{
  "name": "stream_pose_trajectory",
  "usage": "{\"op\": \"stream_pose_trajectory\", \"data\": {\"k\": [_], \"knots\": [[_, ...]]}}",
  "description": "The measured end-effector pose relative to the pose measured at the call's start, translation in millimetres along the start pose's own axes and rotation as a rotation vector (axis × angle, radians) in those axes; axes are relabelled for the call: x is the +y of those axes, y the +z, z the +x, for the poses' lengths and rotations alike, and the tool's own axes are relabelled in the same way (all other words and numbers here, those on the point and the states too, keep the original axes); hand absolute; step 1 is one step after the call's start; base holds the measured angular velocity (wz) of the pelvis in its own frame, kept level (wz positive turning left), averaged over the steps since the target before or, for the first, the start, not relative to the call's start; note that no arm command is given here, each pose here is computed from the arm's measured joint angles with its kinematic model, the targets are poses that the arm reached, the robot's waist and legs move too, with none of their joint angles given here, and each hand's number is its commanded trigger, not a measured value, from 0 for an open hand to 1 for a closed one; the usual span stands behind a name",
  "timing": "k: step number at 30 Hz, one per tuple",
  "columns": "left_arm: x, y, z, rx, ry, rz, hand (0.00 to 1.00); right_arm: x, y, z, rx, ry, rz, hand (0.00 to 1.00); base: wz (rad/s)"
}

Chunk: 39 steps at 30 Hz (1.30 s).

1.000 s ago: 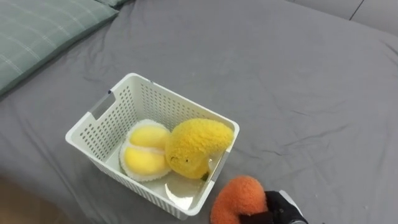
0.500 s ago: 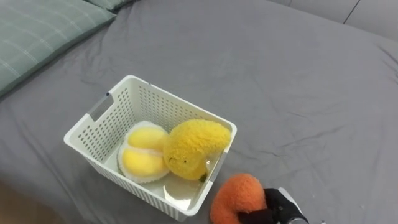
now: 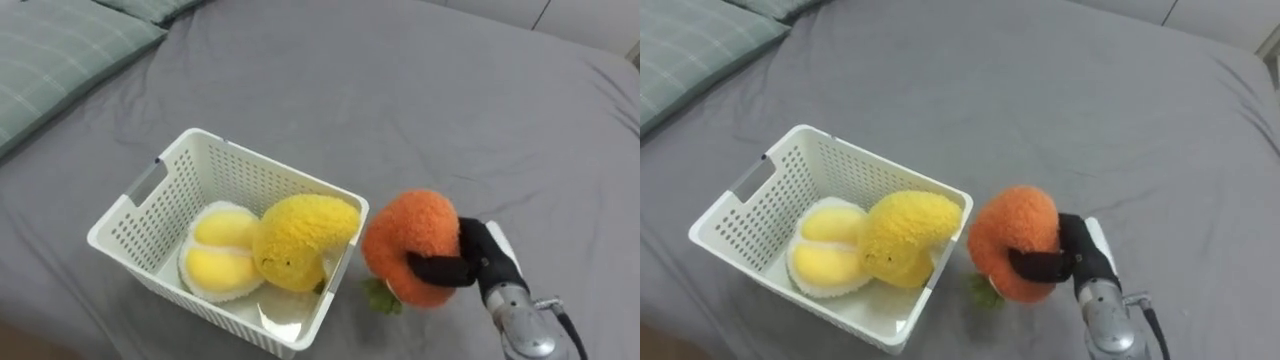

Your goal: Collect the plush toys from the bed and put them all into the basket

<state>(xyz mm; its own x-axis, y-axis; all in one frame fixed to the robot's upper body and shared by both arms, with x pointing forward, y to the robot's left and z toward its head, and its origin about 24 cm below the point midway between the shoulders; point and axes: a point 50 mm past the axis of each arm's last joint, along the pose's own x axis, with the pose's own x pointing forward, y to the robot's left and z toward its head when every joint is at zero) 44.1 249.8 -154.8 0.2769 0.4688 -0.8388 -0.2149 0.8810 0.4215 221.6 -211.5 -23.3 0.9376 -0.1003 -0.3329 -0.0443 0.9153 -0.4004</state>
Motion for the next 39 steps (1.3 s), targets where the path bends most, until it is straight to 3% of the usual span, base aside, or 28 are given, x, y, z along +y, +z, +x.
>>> {"op": "stream_pose_trajectory", "data": {"k": [21, 27, 39], "knots": [[2.9, -8.0, 0.2, 0.040, 0.007, 0.007, 0.00, -23.8, 107.8, 12.5, -0.407, -0.092, -0.066, 1.00, -0.03], [2.6, -7.2, 3.5, 0.068, 0.010, 0.037, 0.00, -12.5, 141.9, 3.0, -0.546, -0.083, -0.168, 1.00, 0.00], [-1.9, 5.5, 4.8, 0.039, 0.013, 0.120, 0.00, 14.6, 168.4, -7.7, -0.653, 0.024, -0.162, 1.00, 0.02]]}}
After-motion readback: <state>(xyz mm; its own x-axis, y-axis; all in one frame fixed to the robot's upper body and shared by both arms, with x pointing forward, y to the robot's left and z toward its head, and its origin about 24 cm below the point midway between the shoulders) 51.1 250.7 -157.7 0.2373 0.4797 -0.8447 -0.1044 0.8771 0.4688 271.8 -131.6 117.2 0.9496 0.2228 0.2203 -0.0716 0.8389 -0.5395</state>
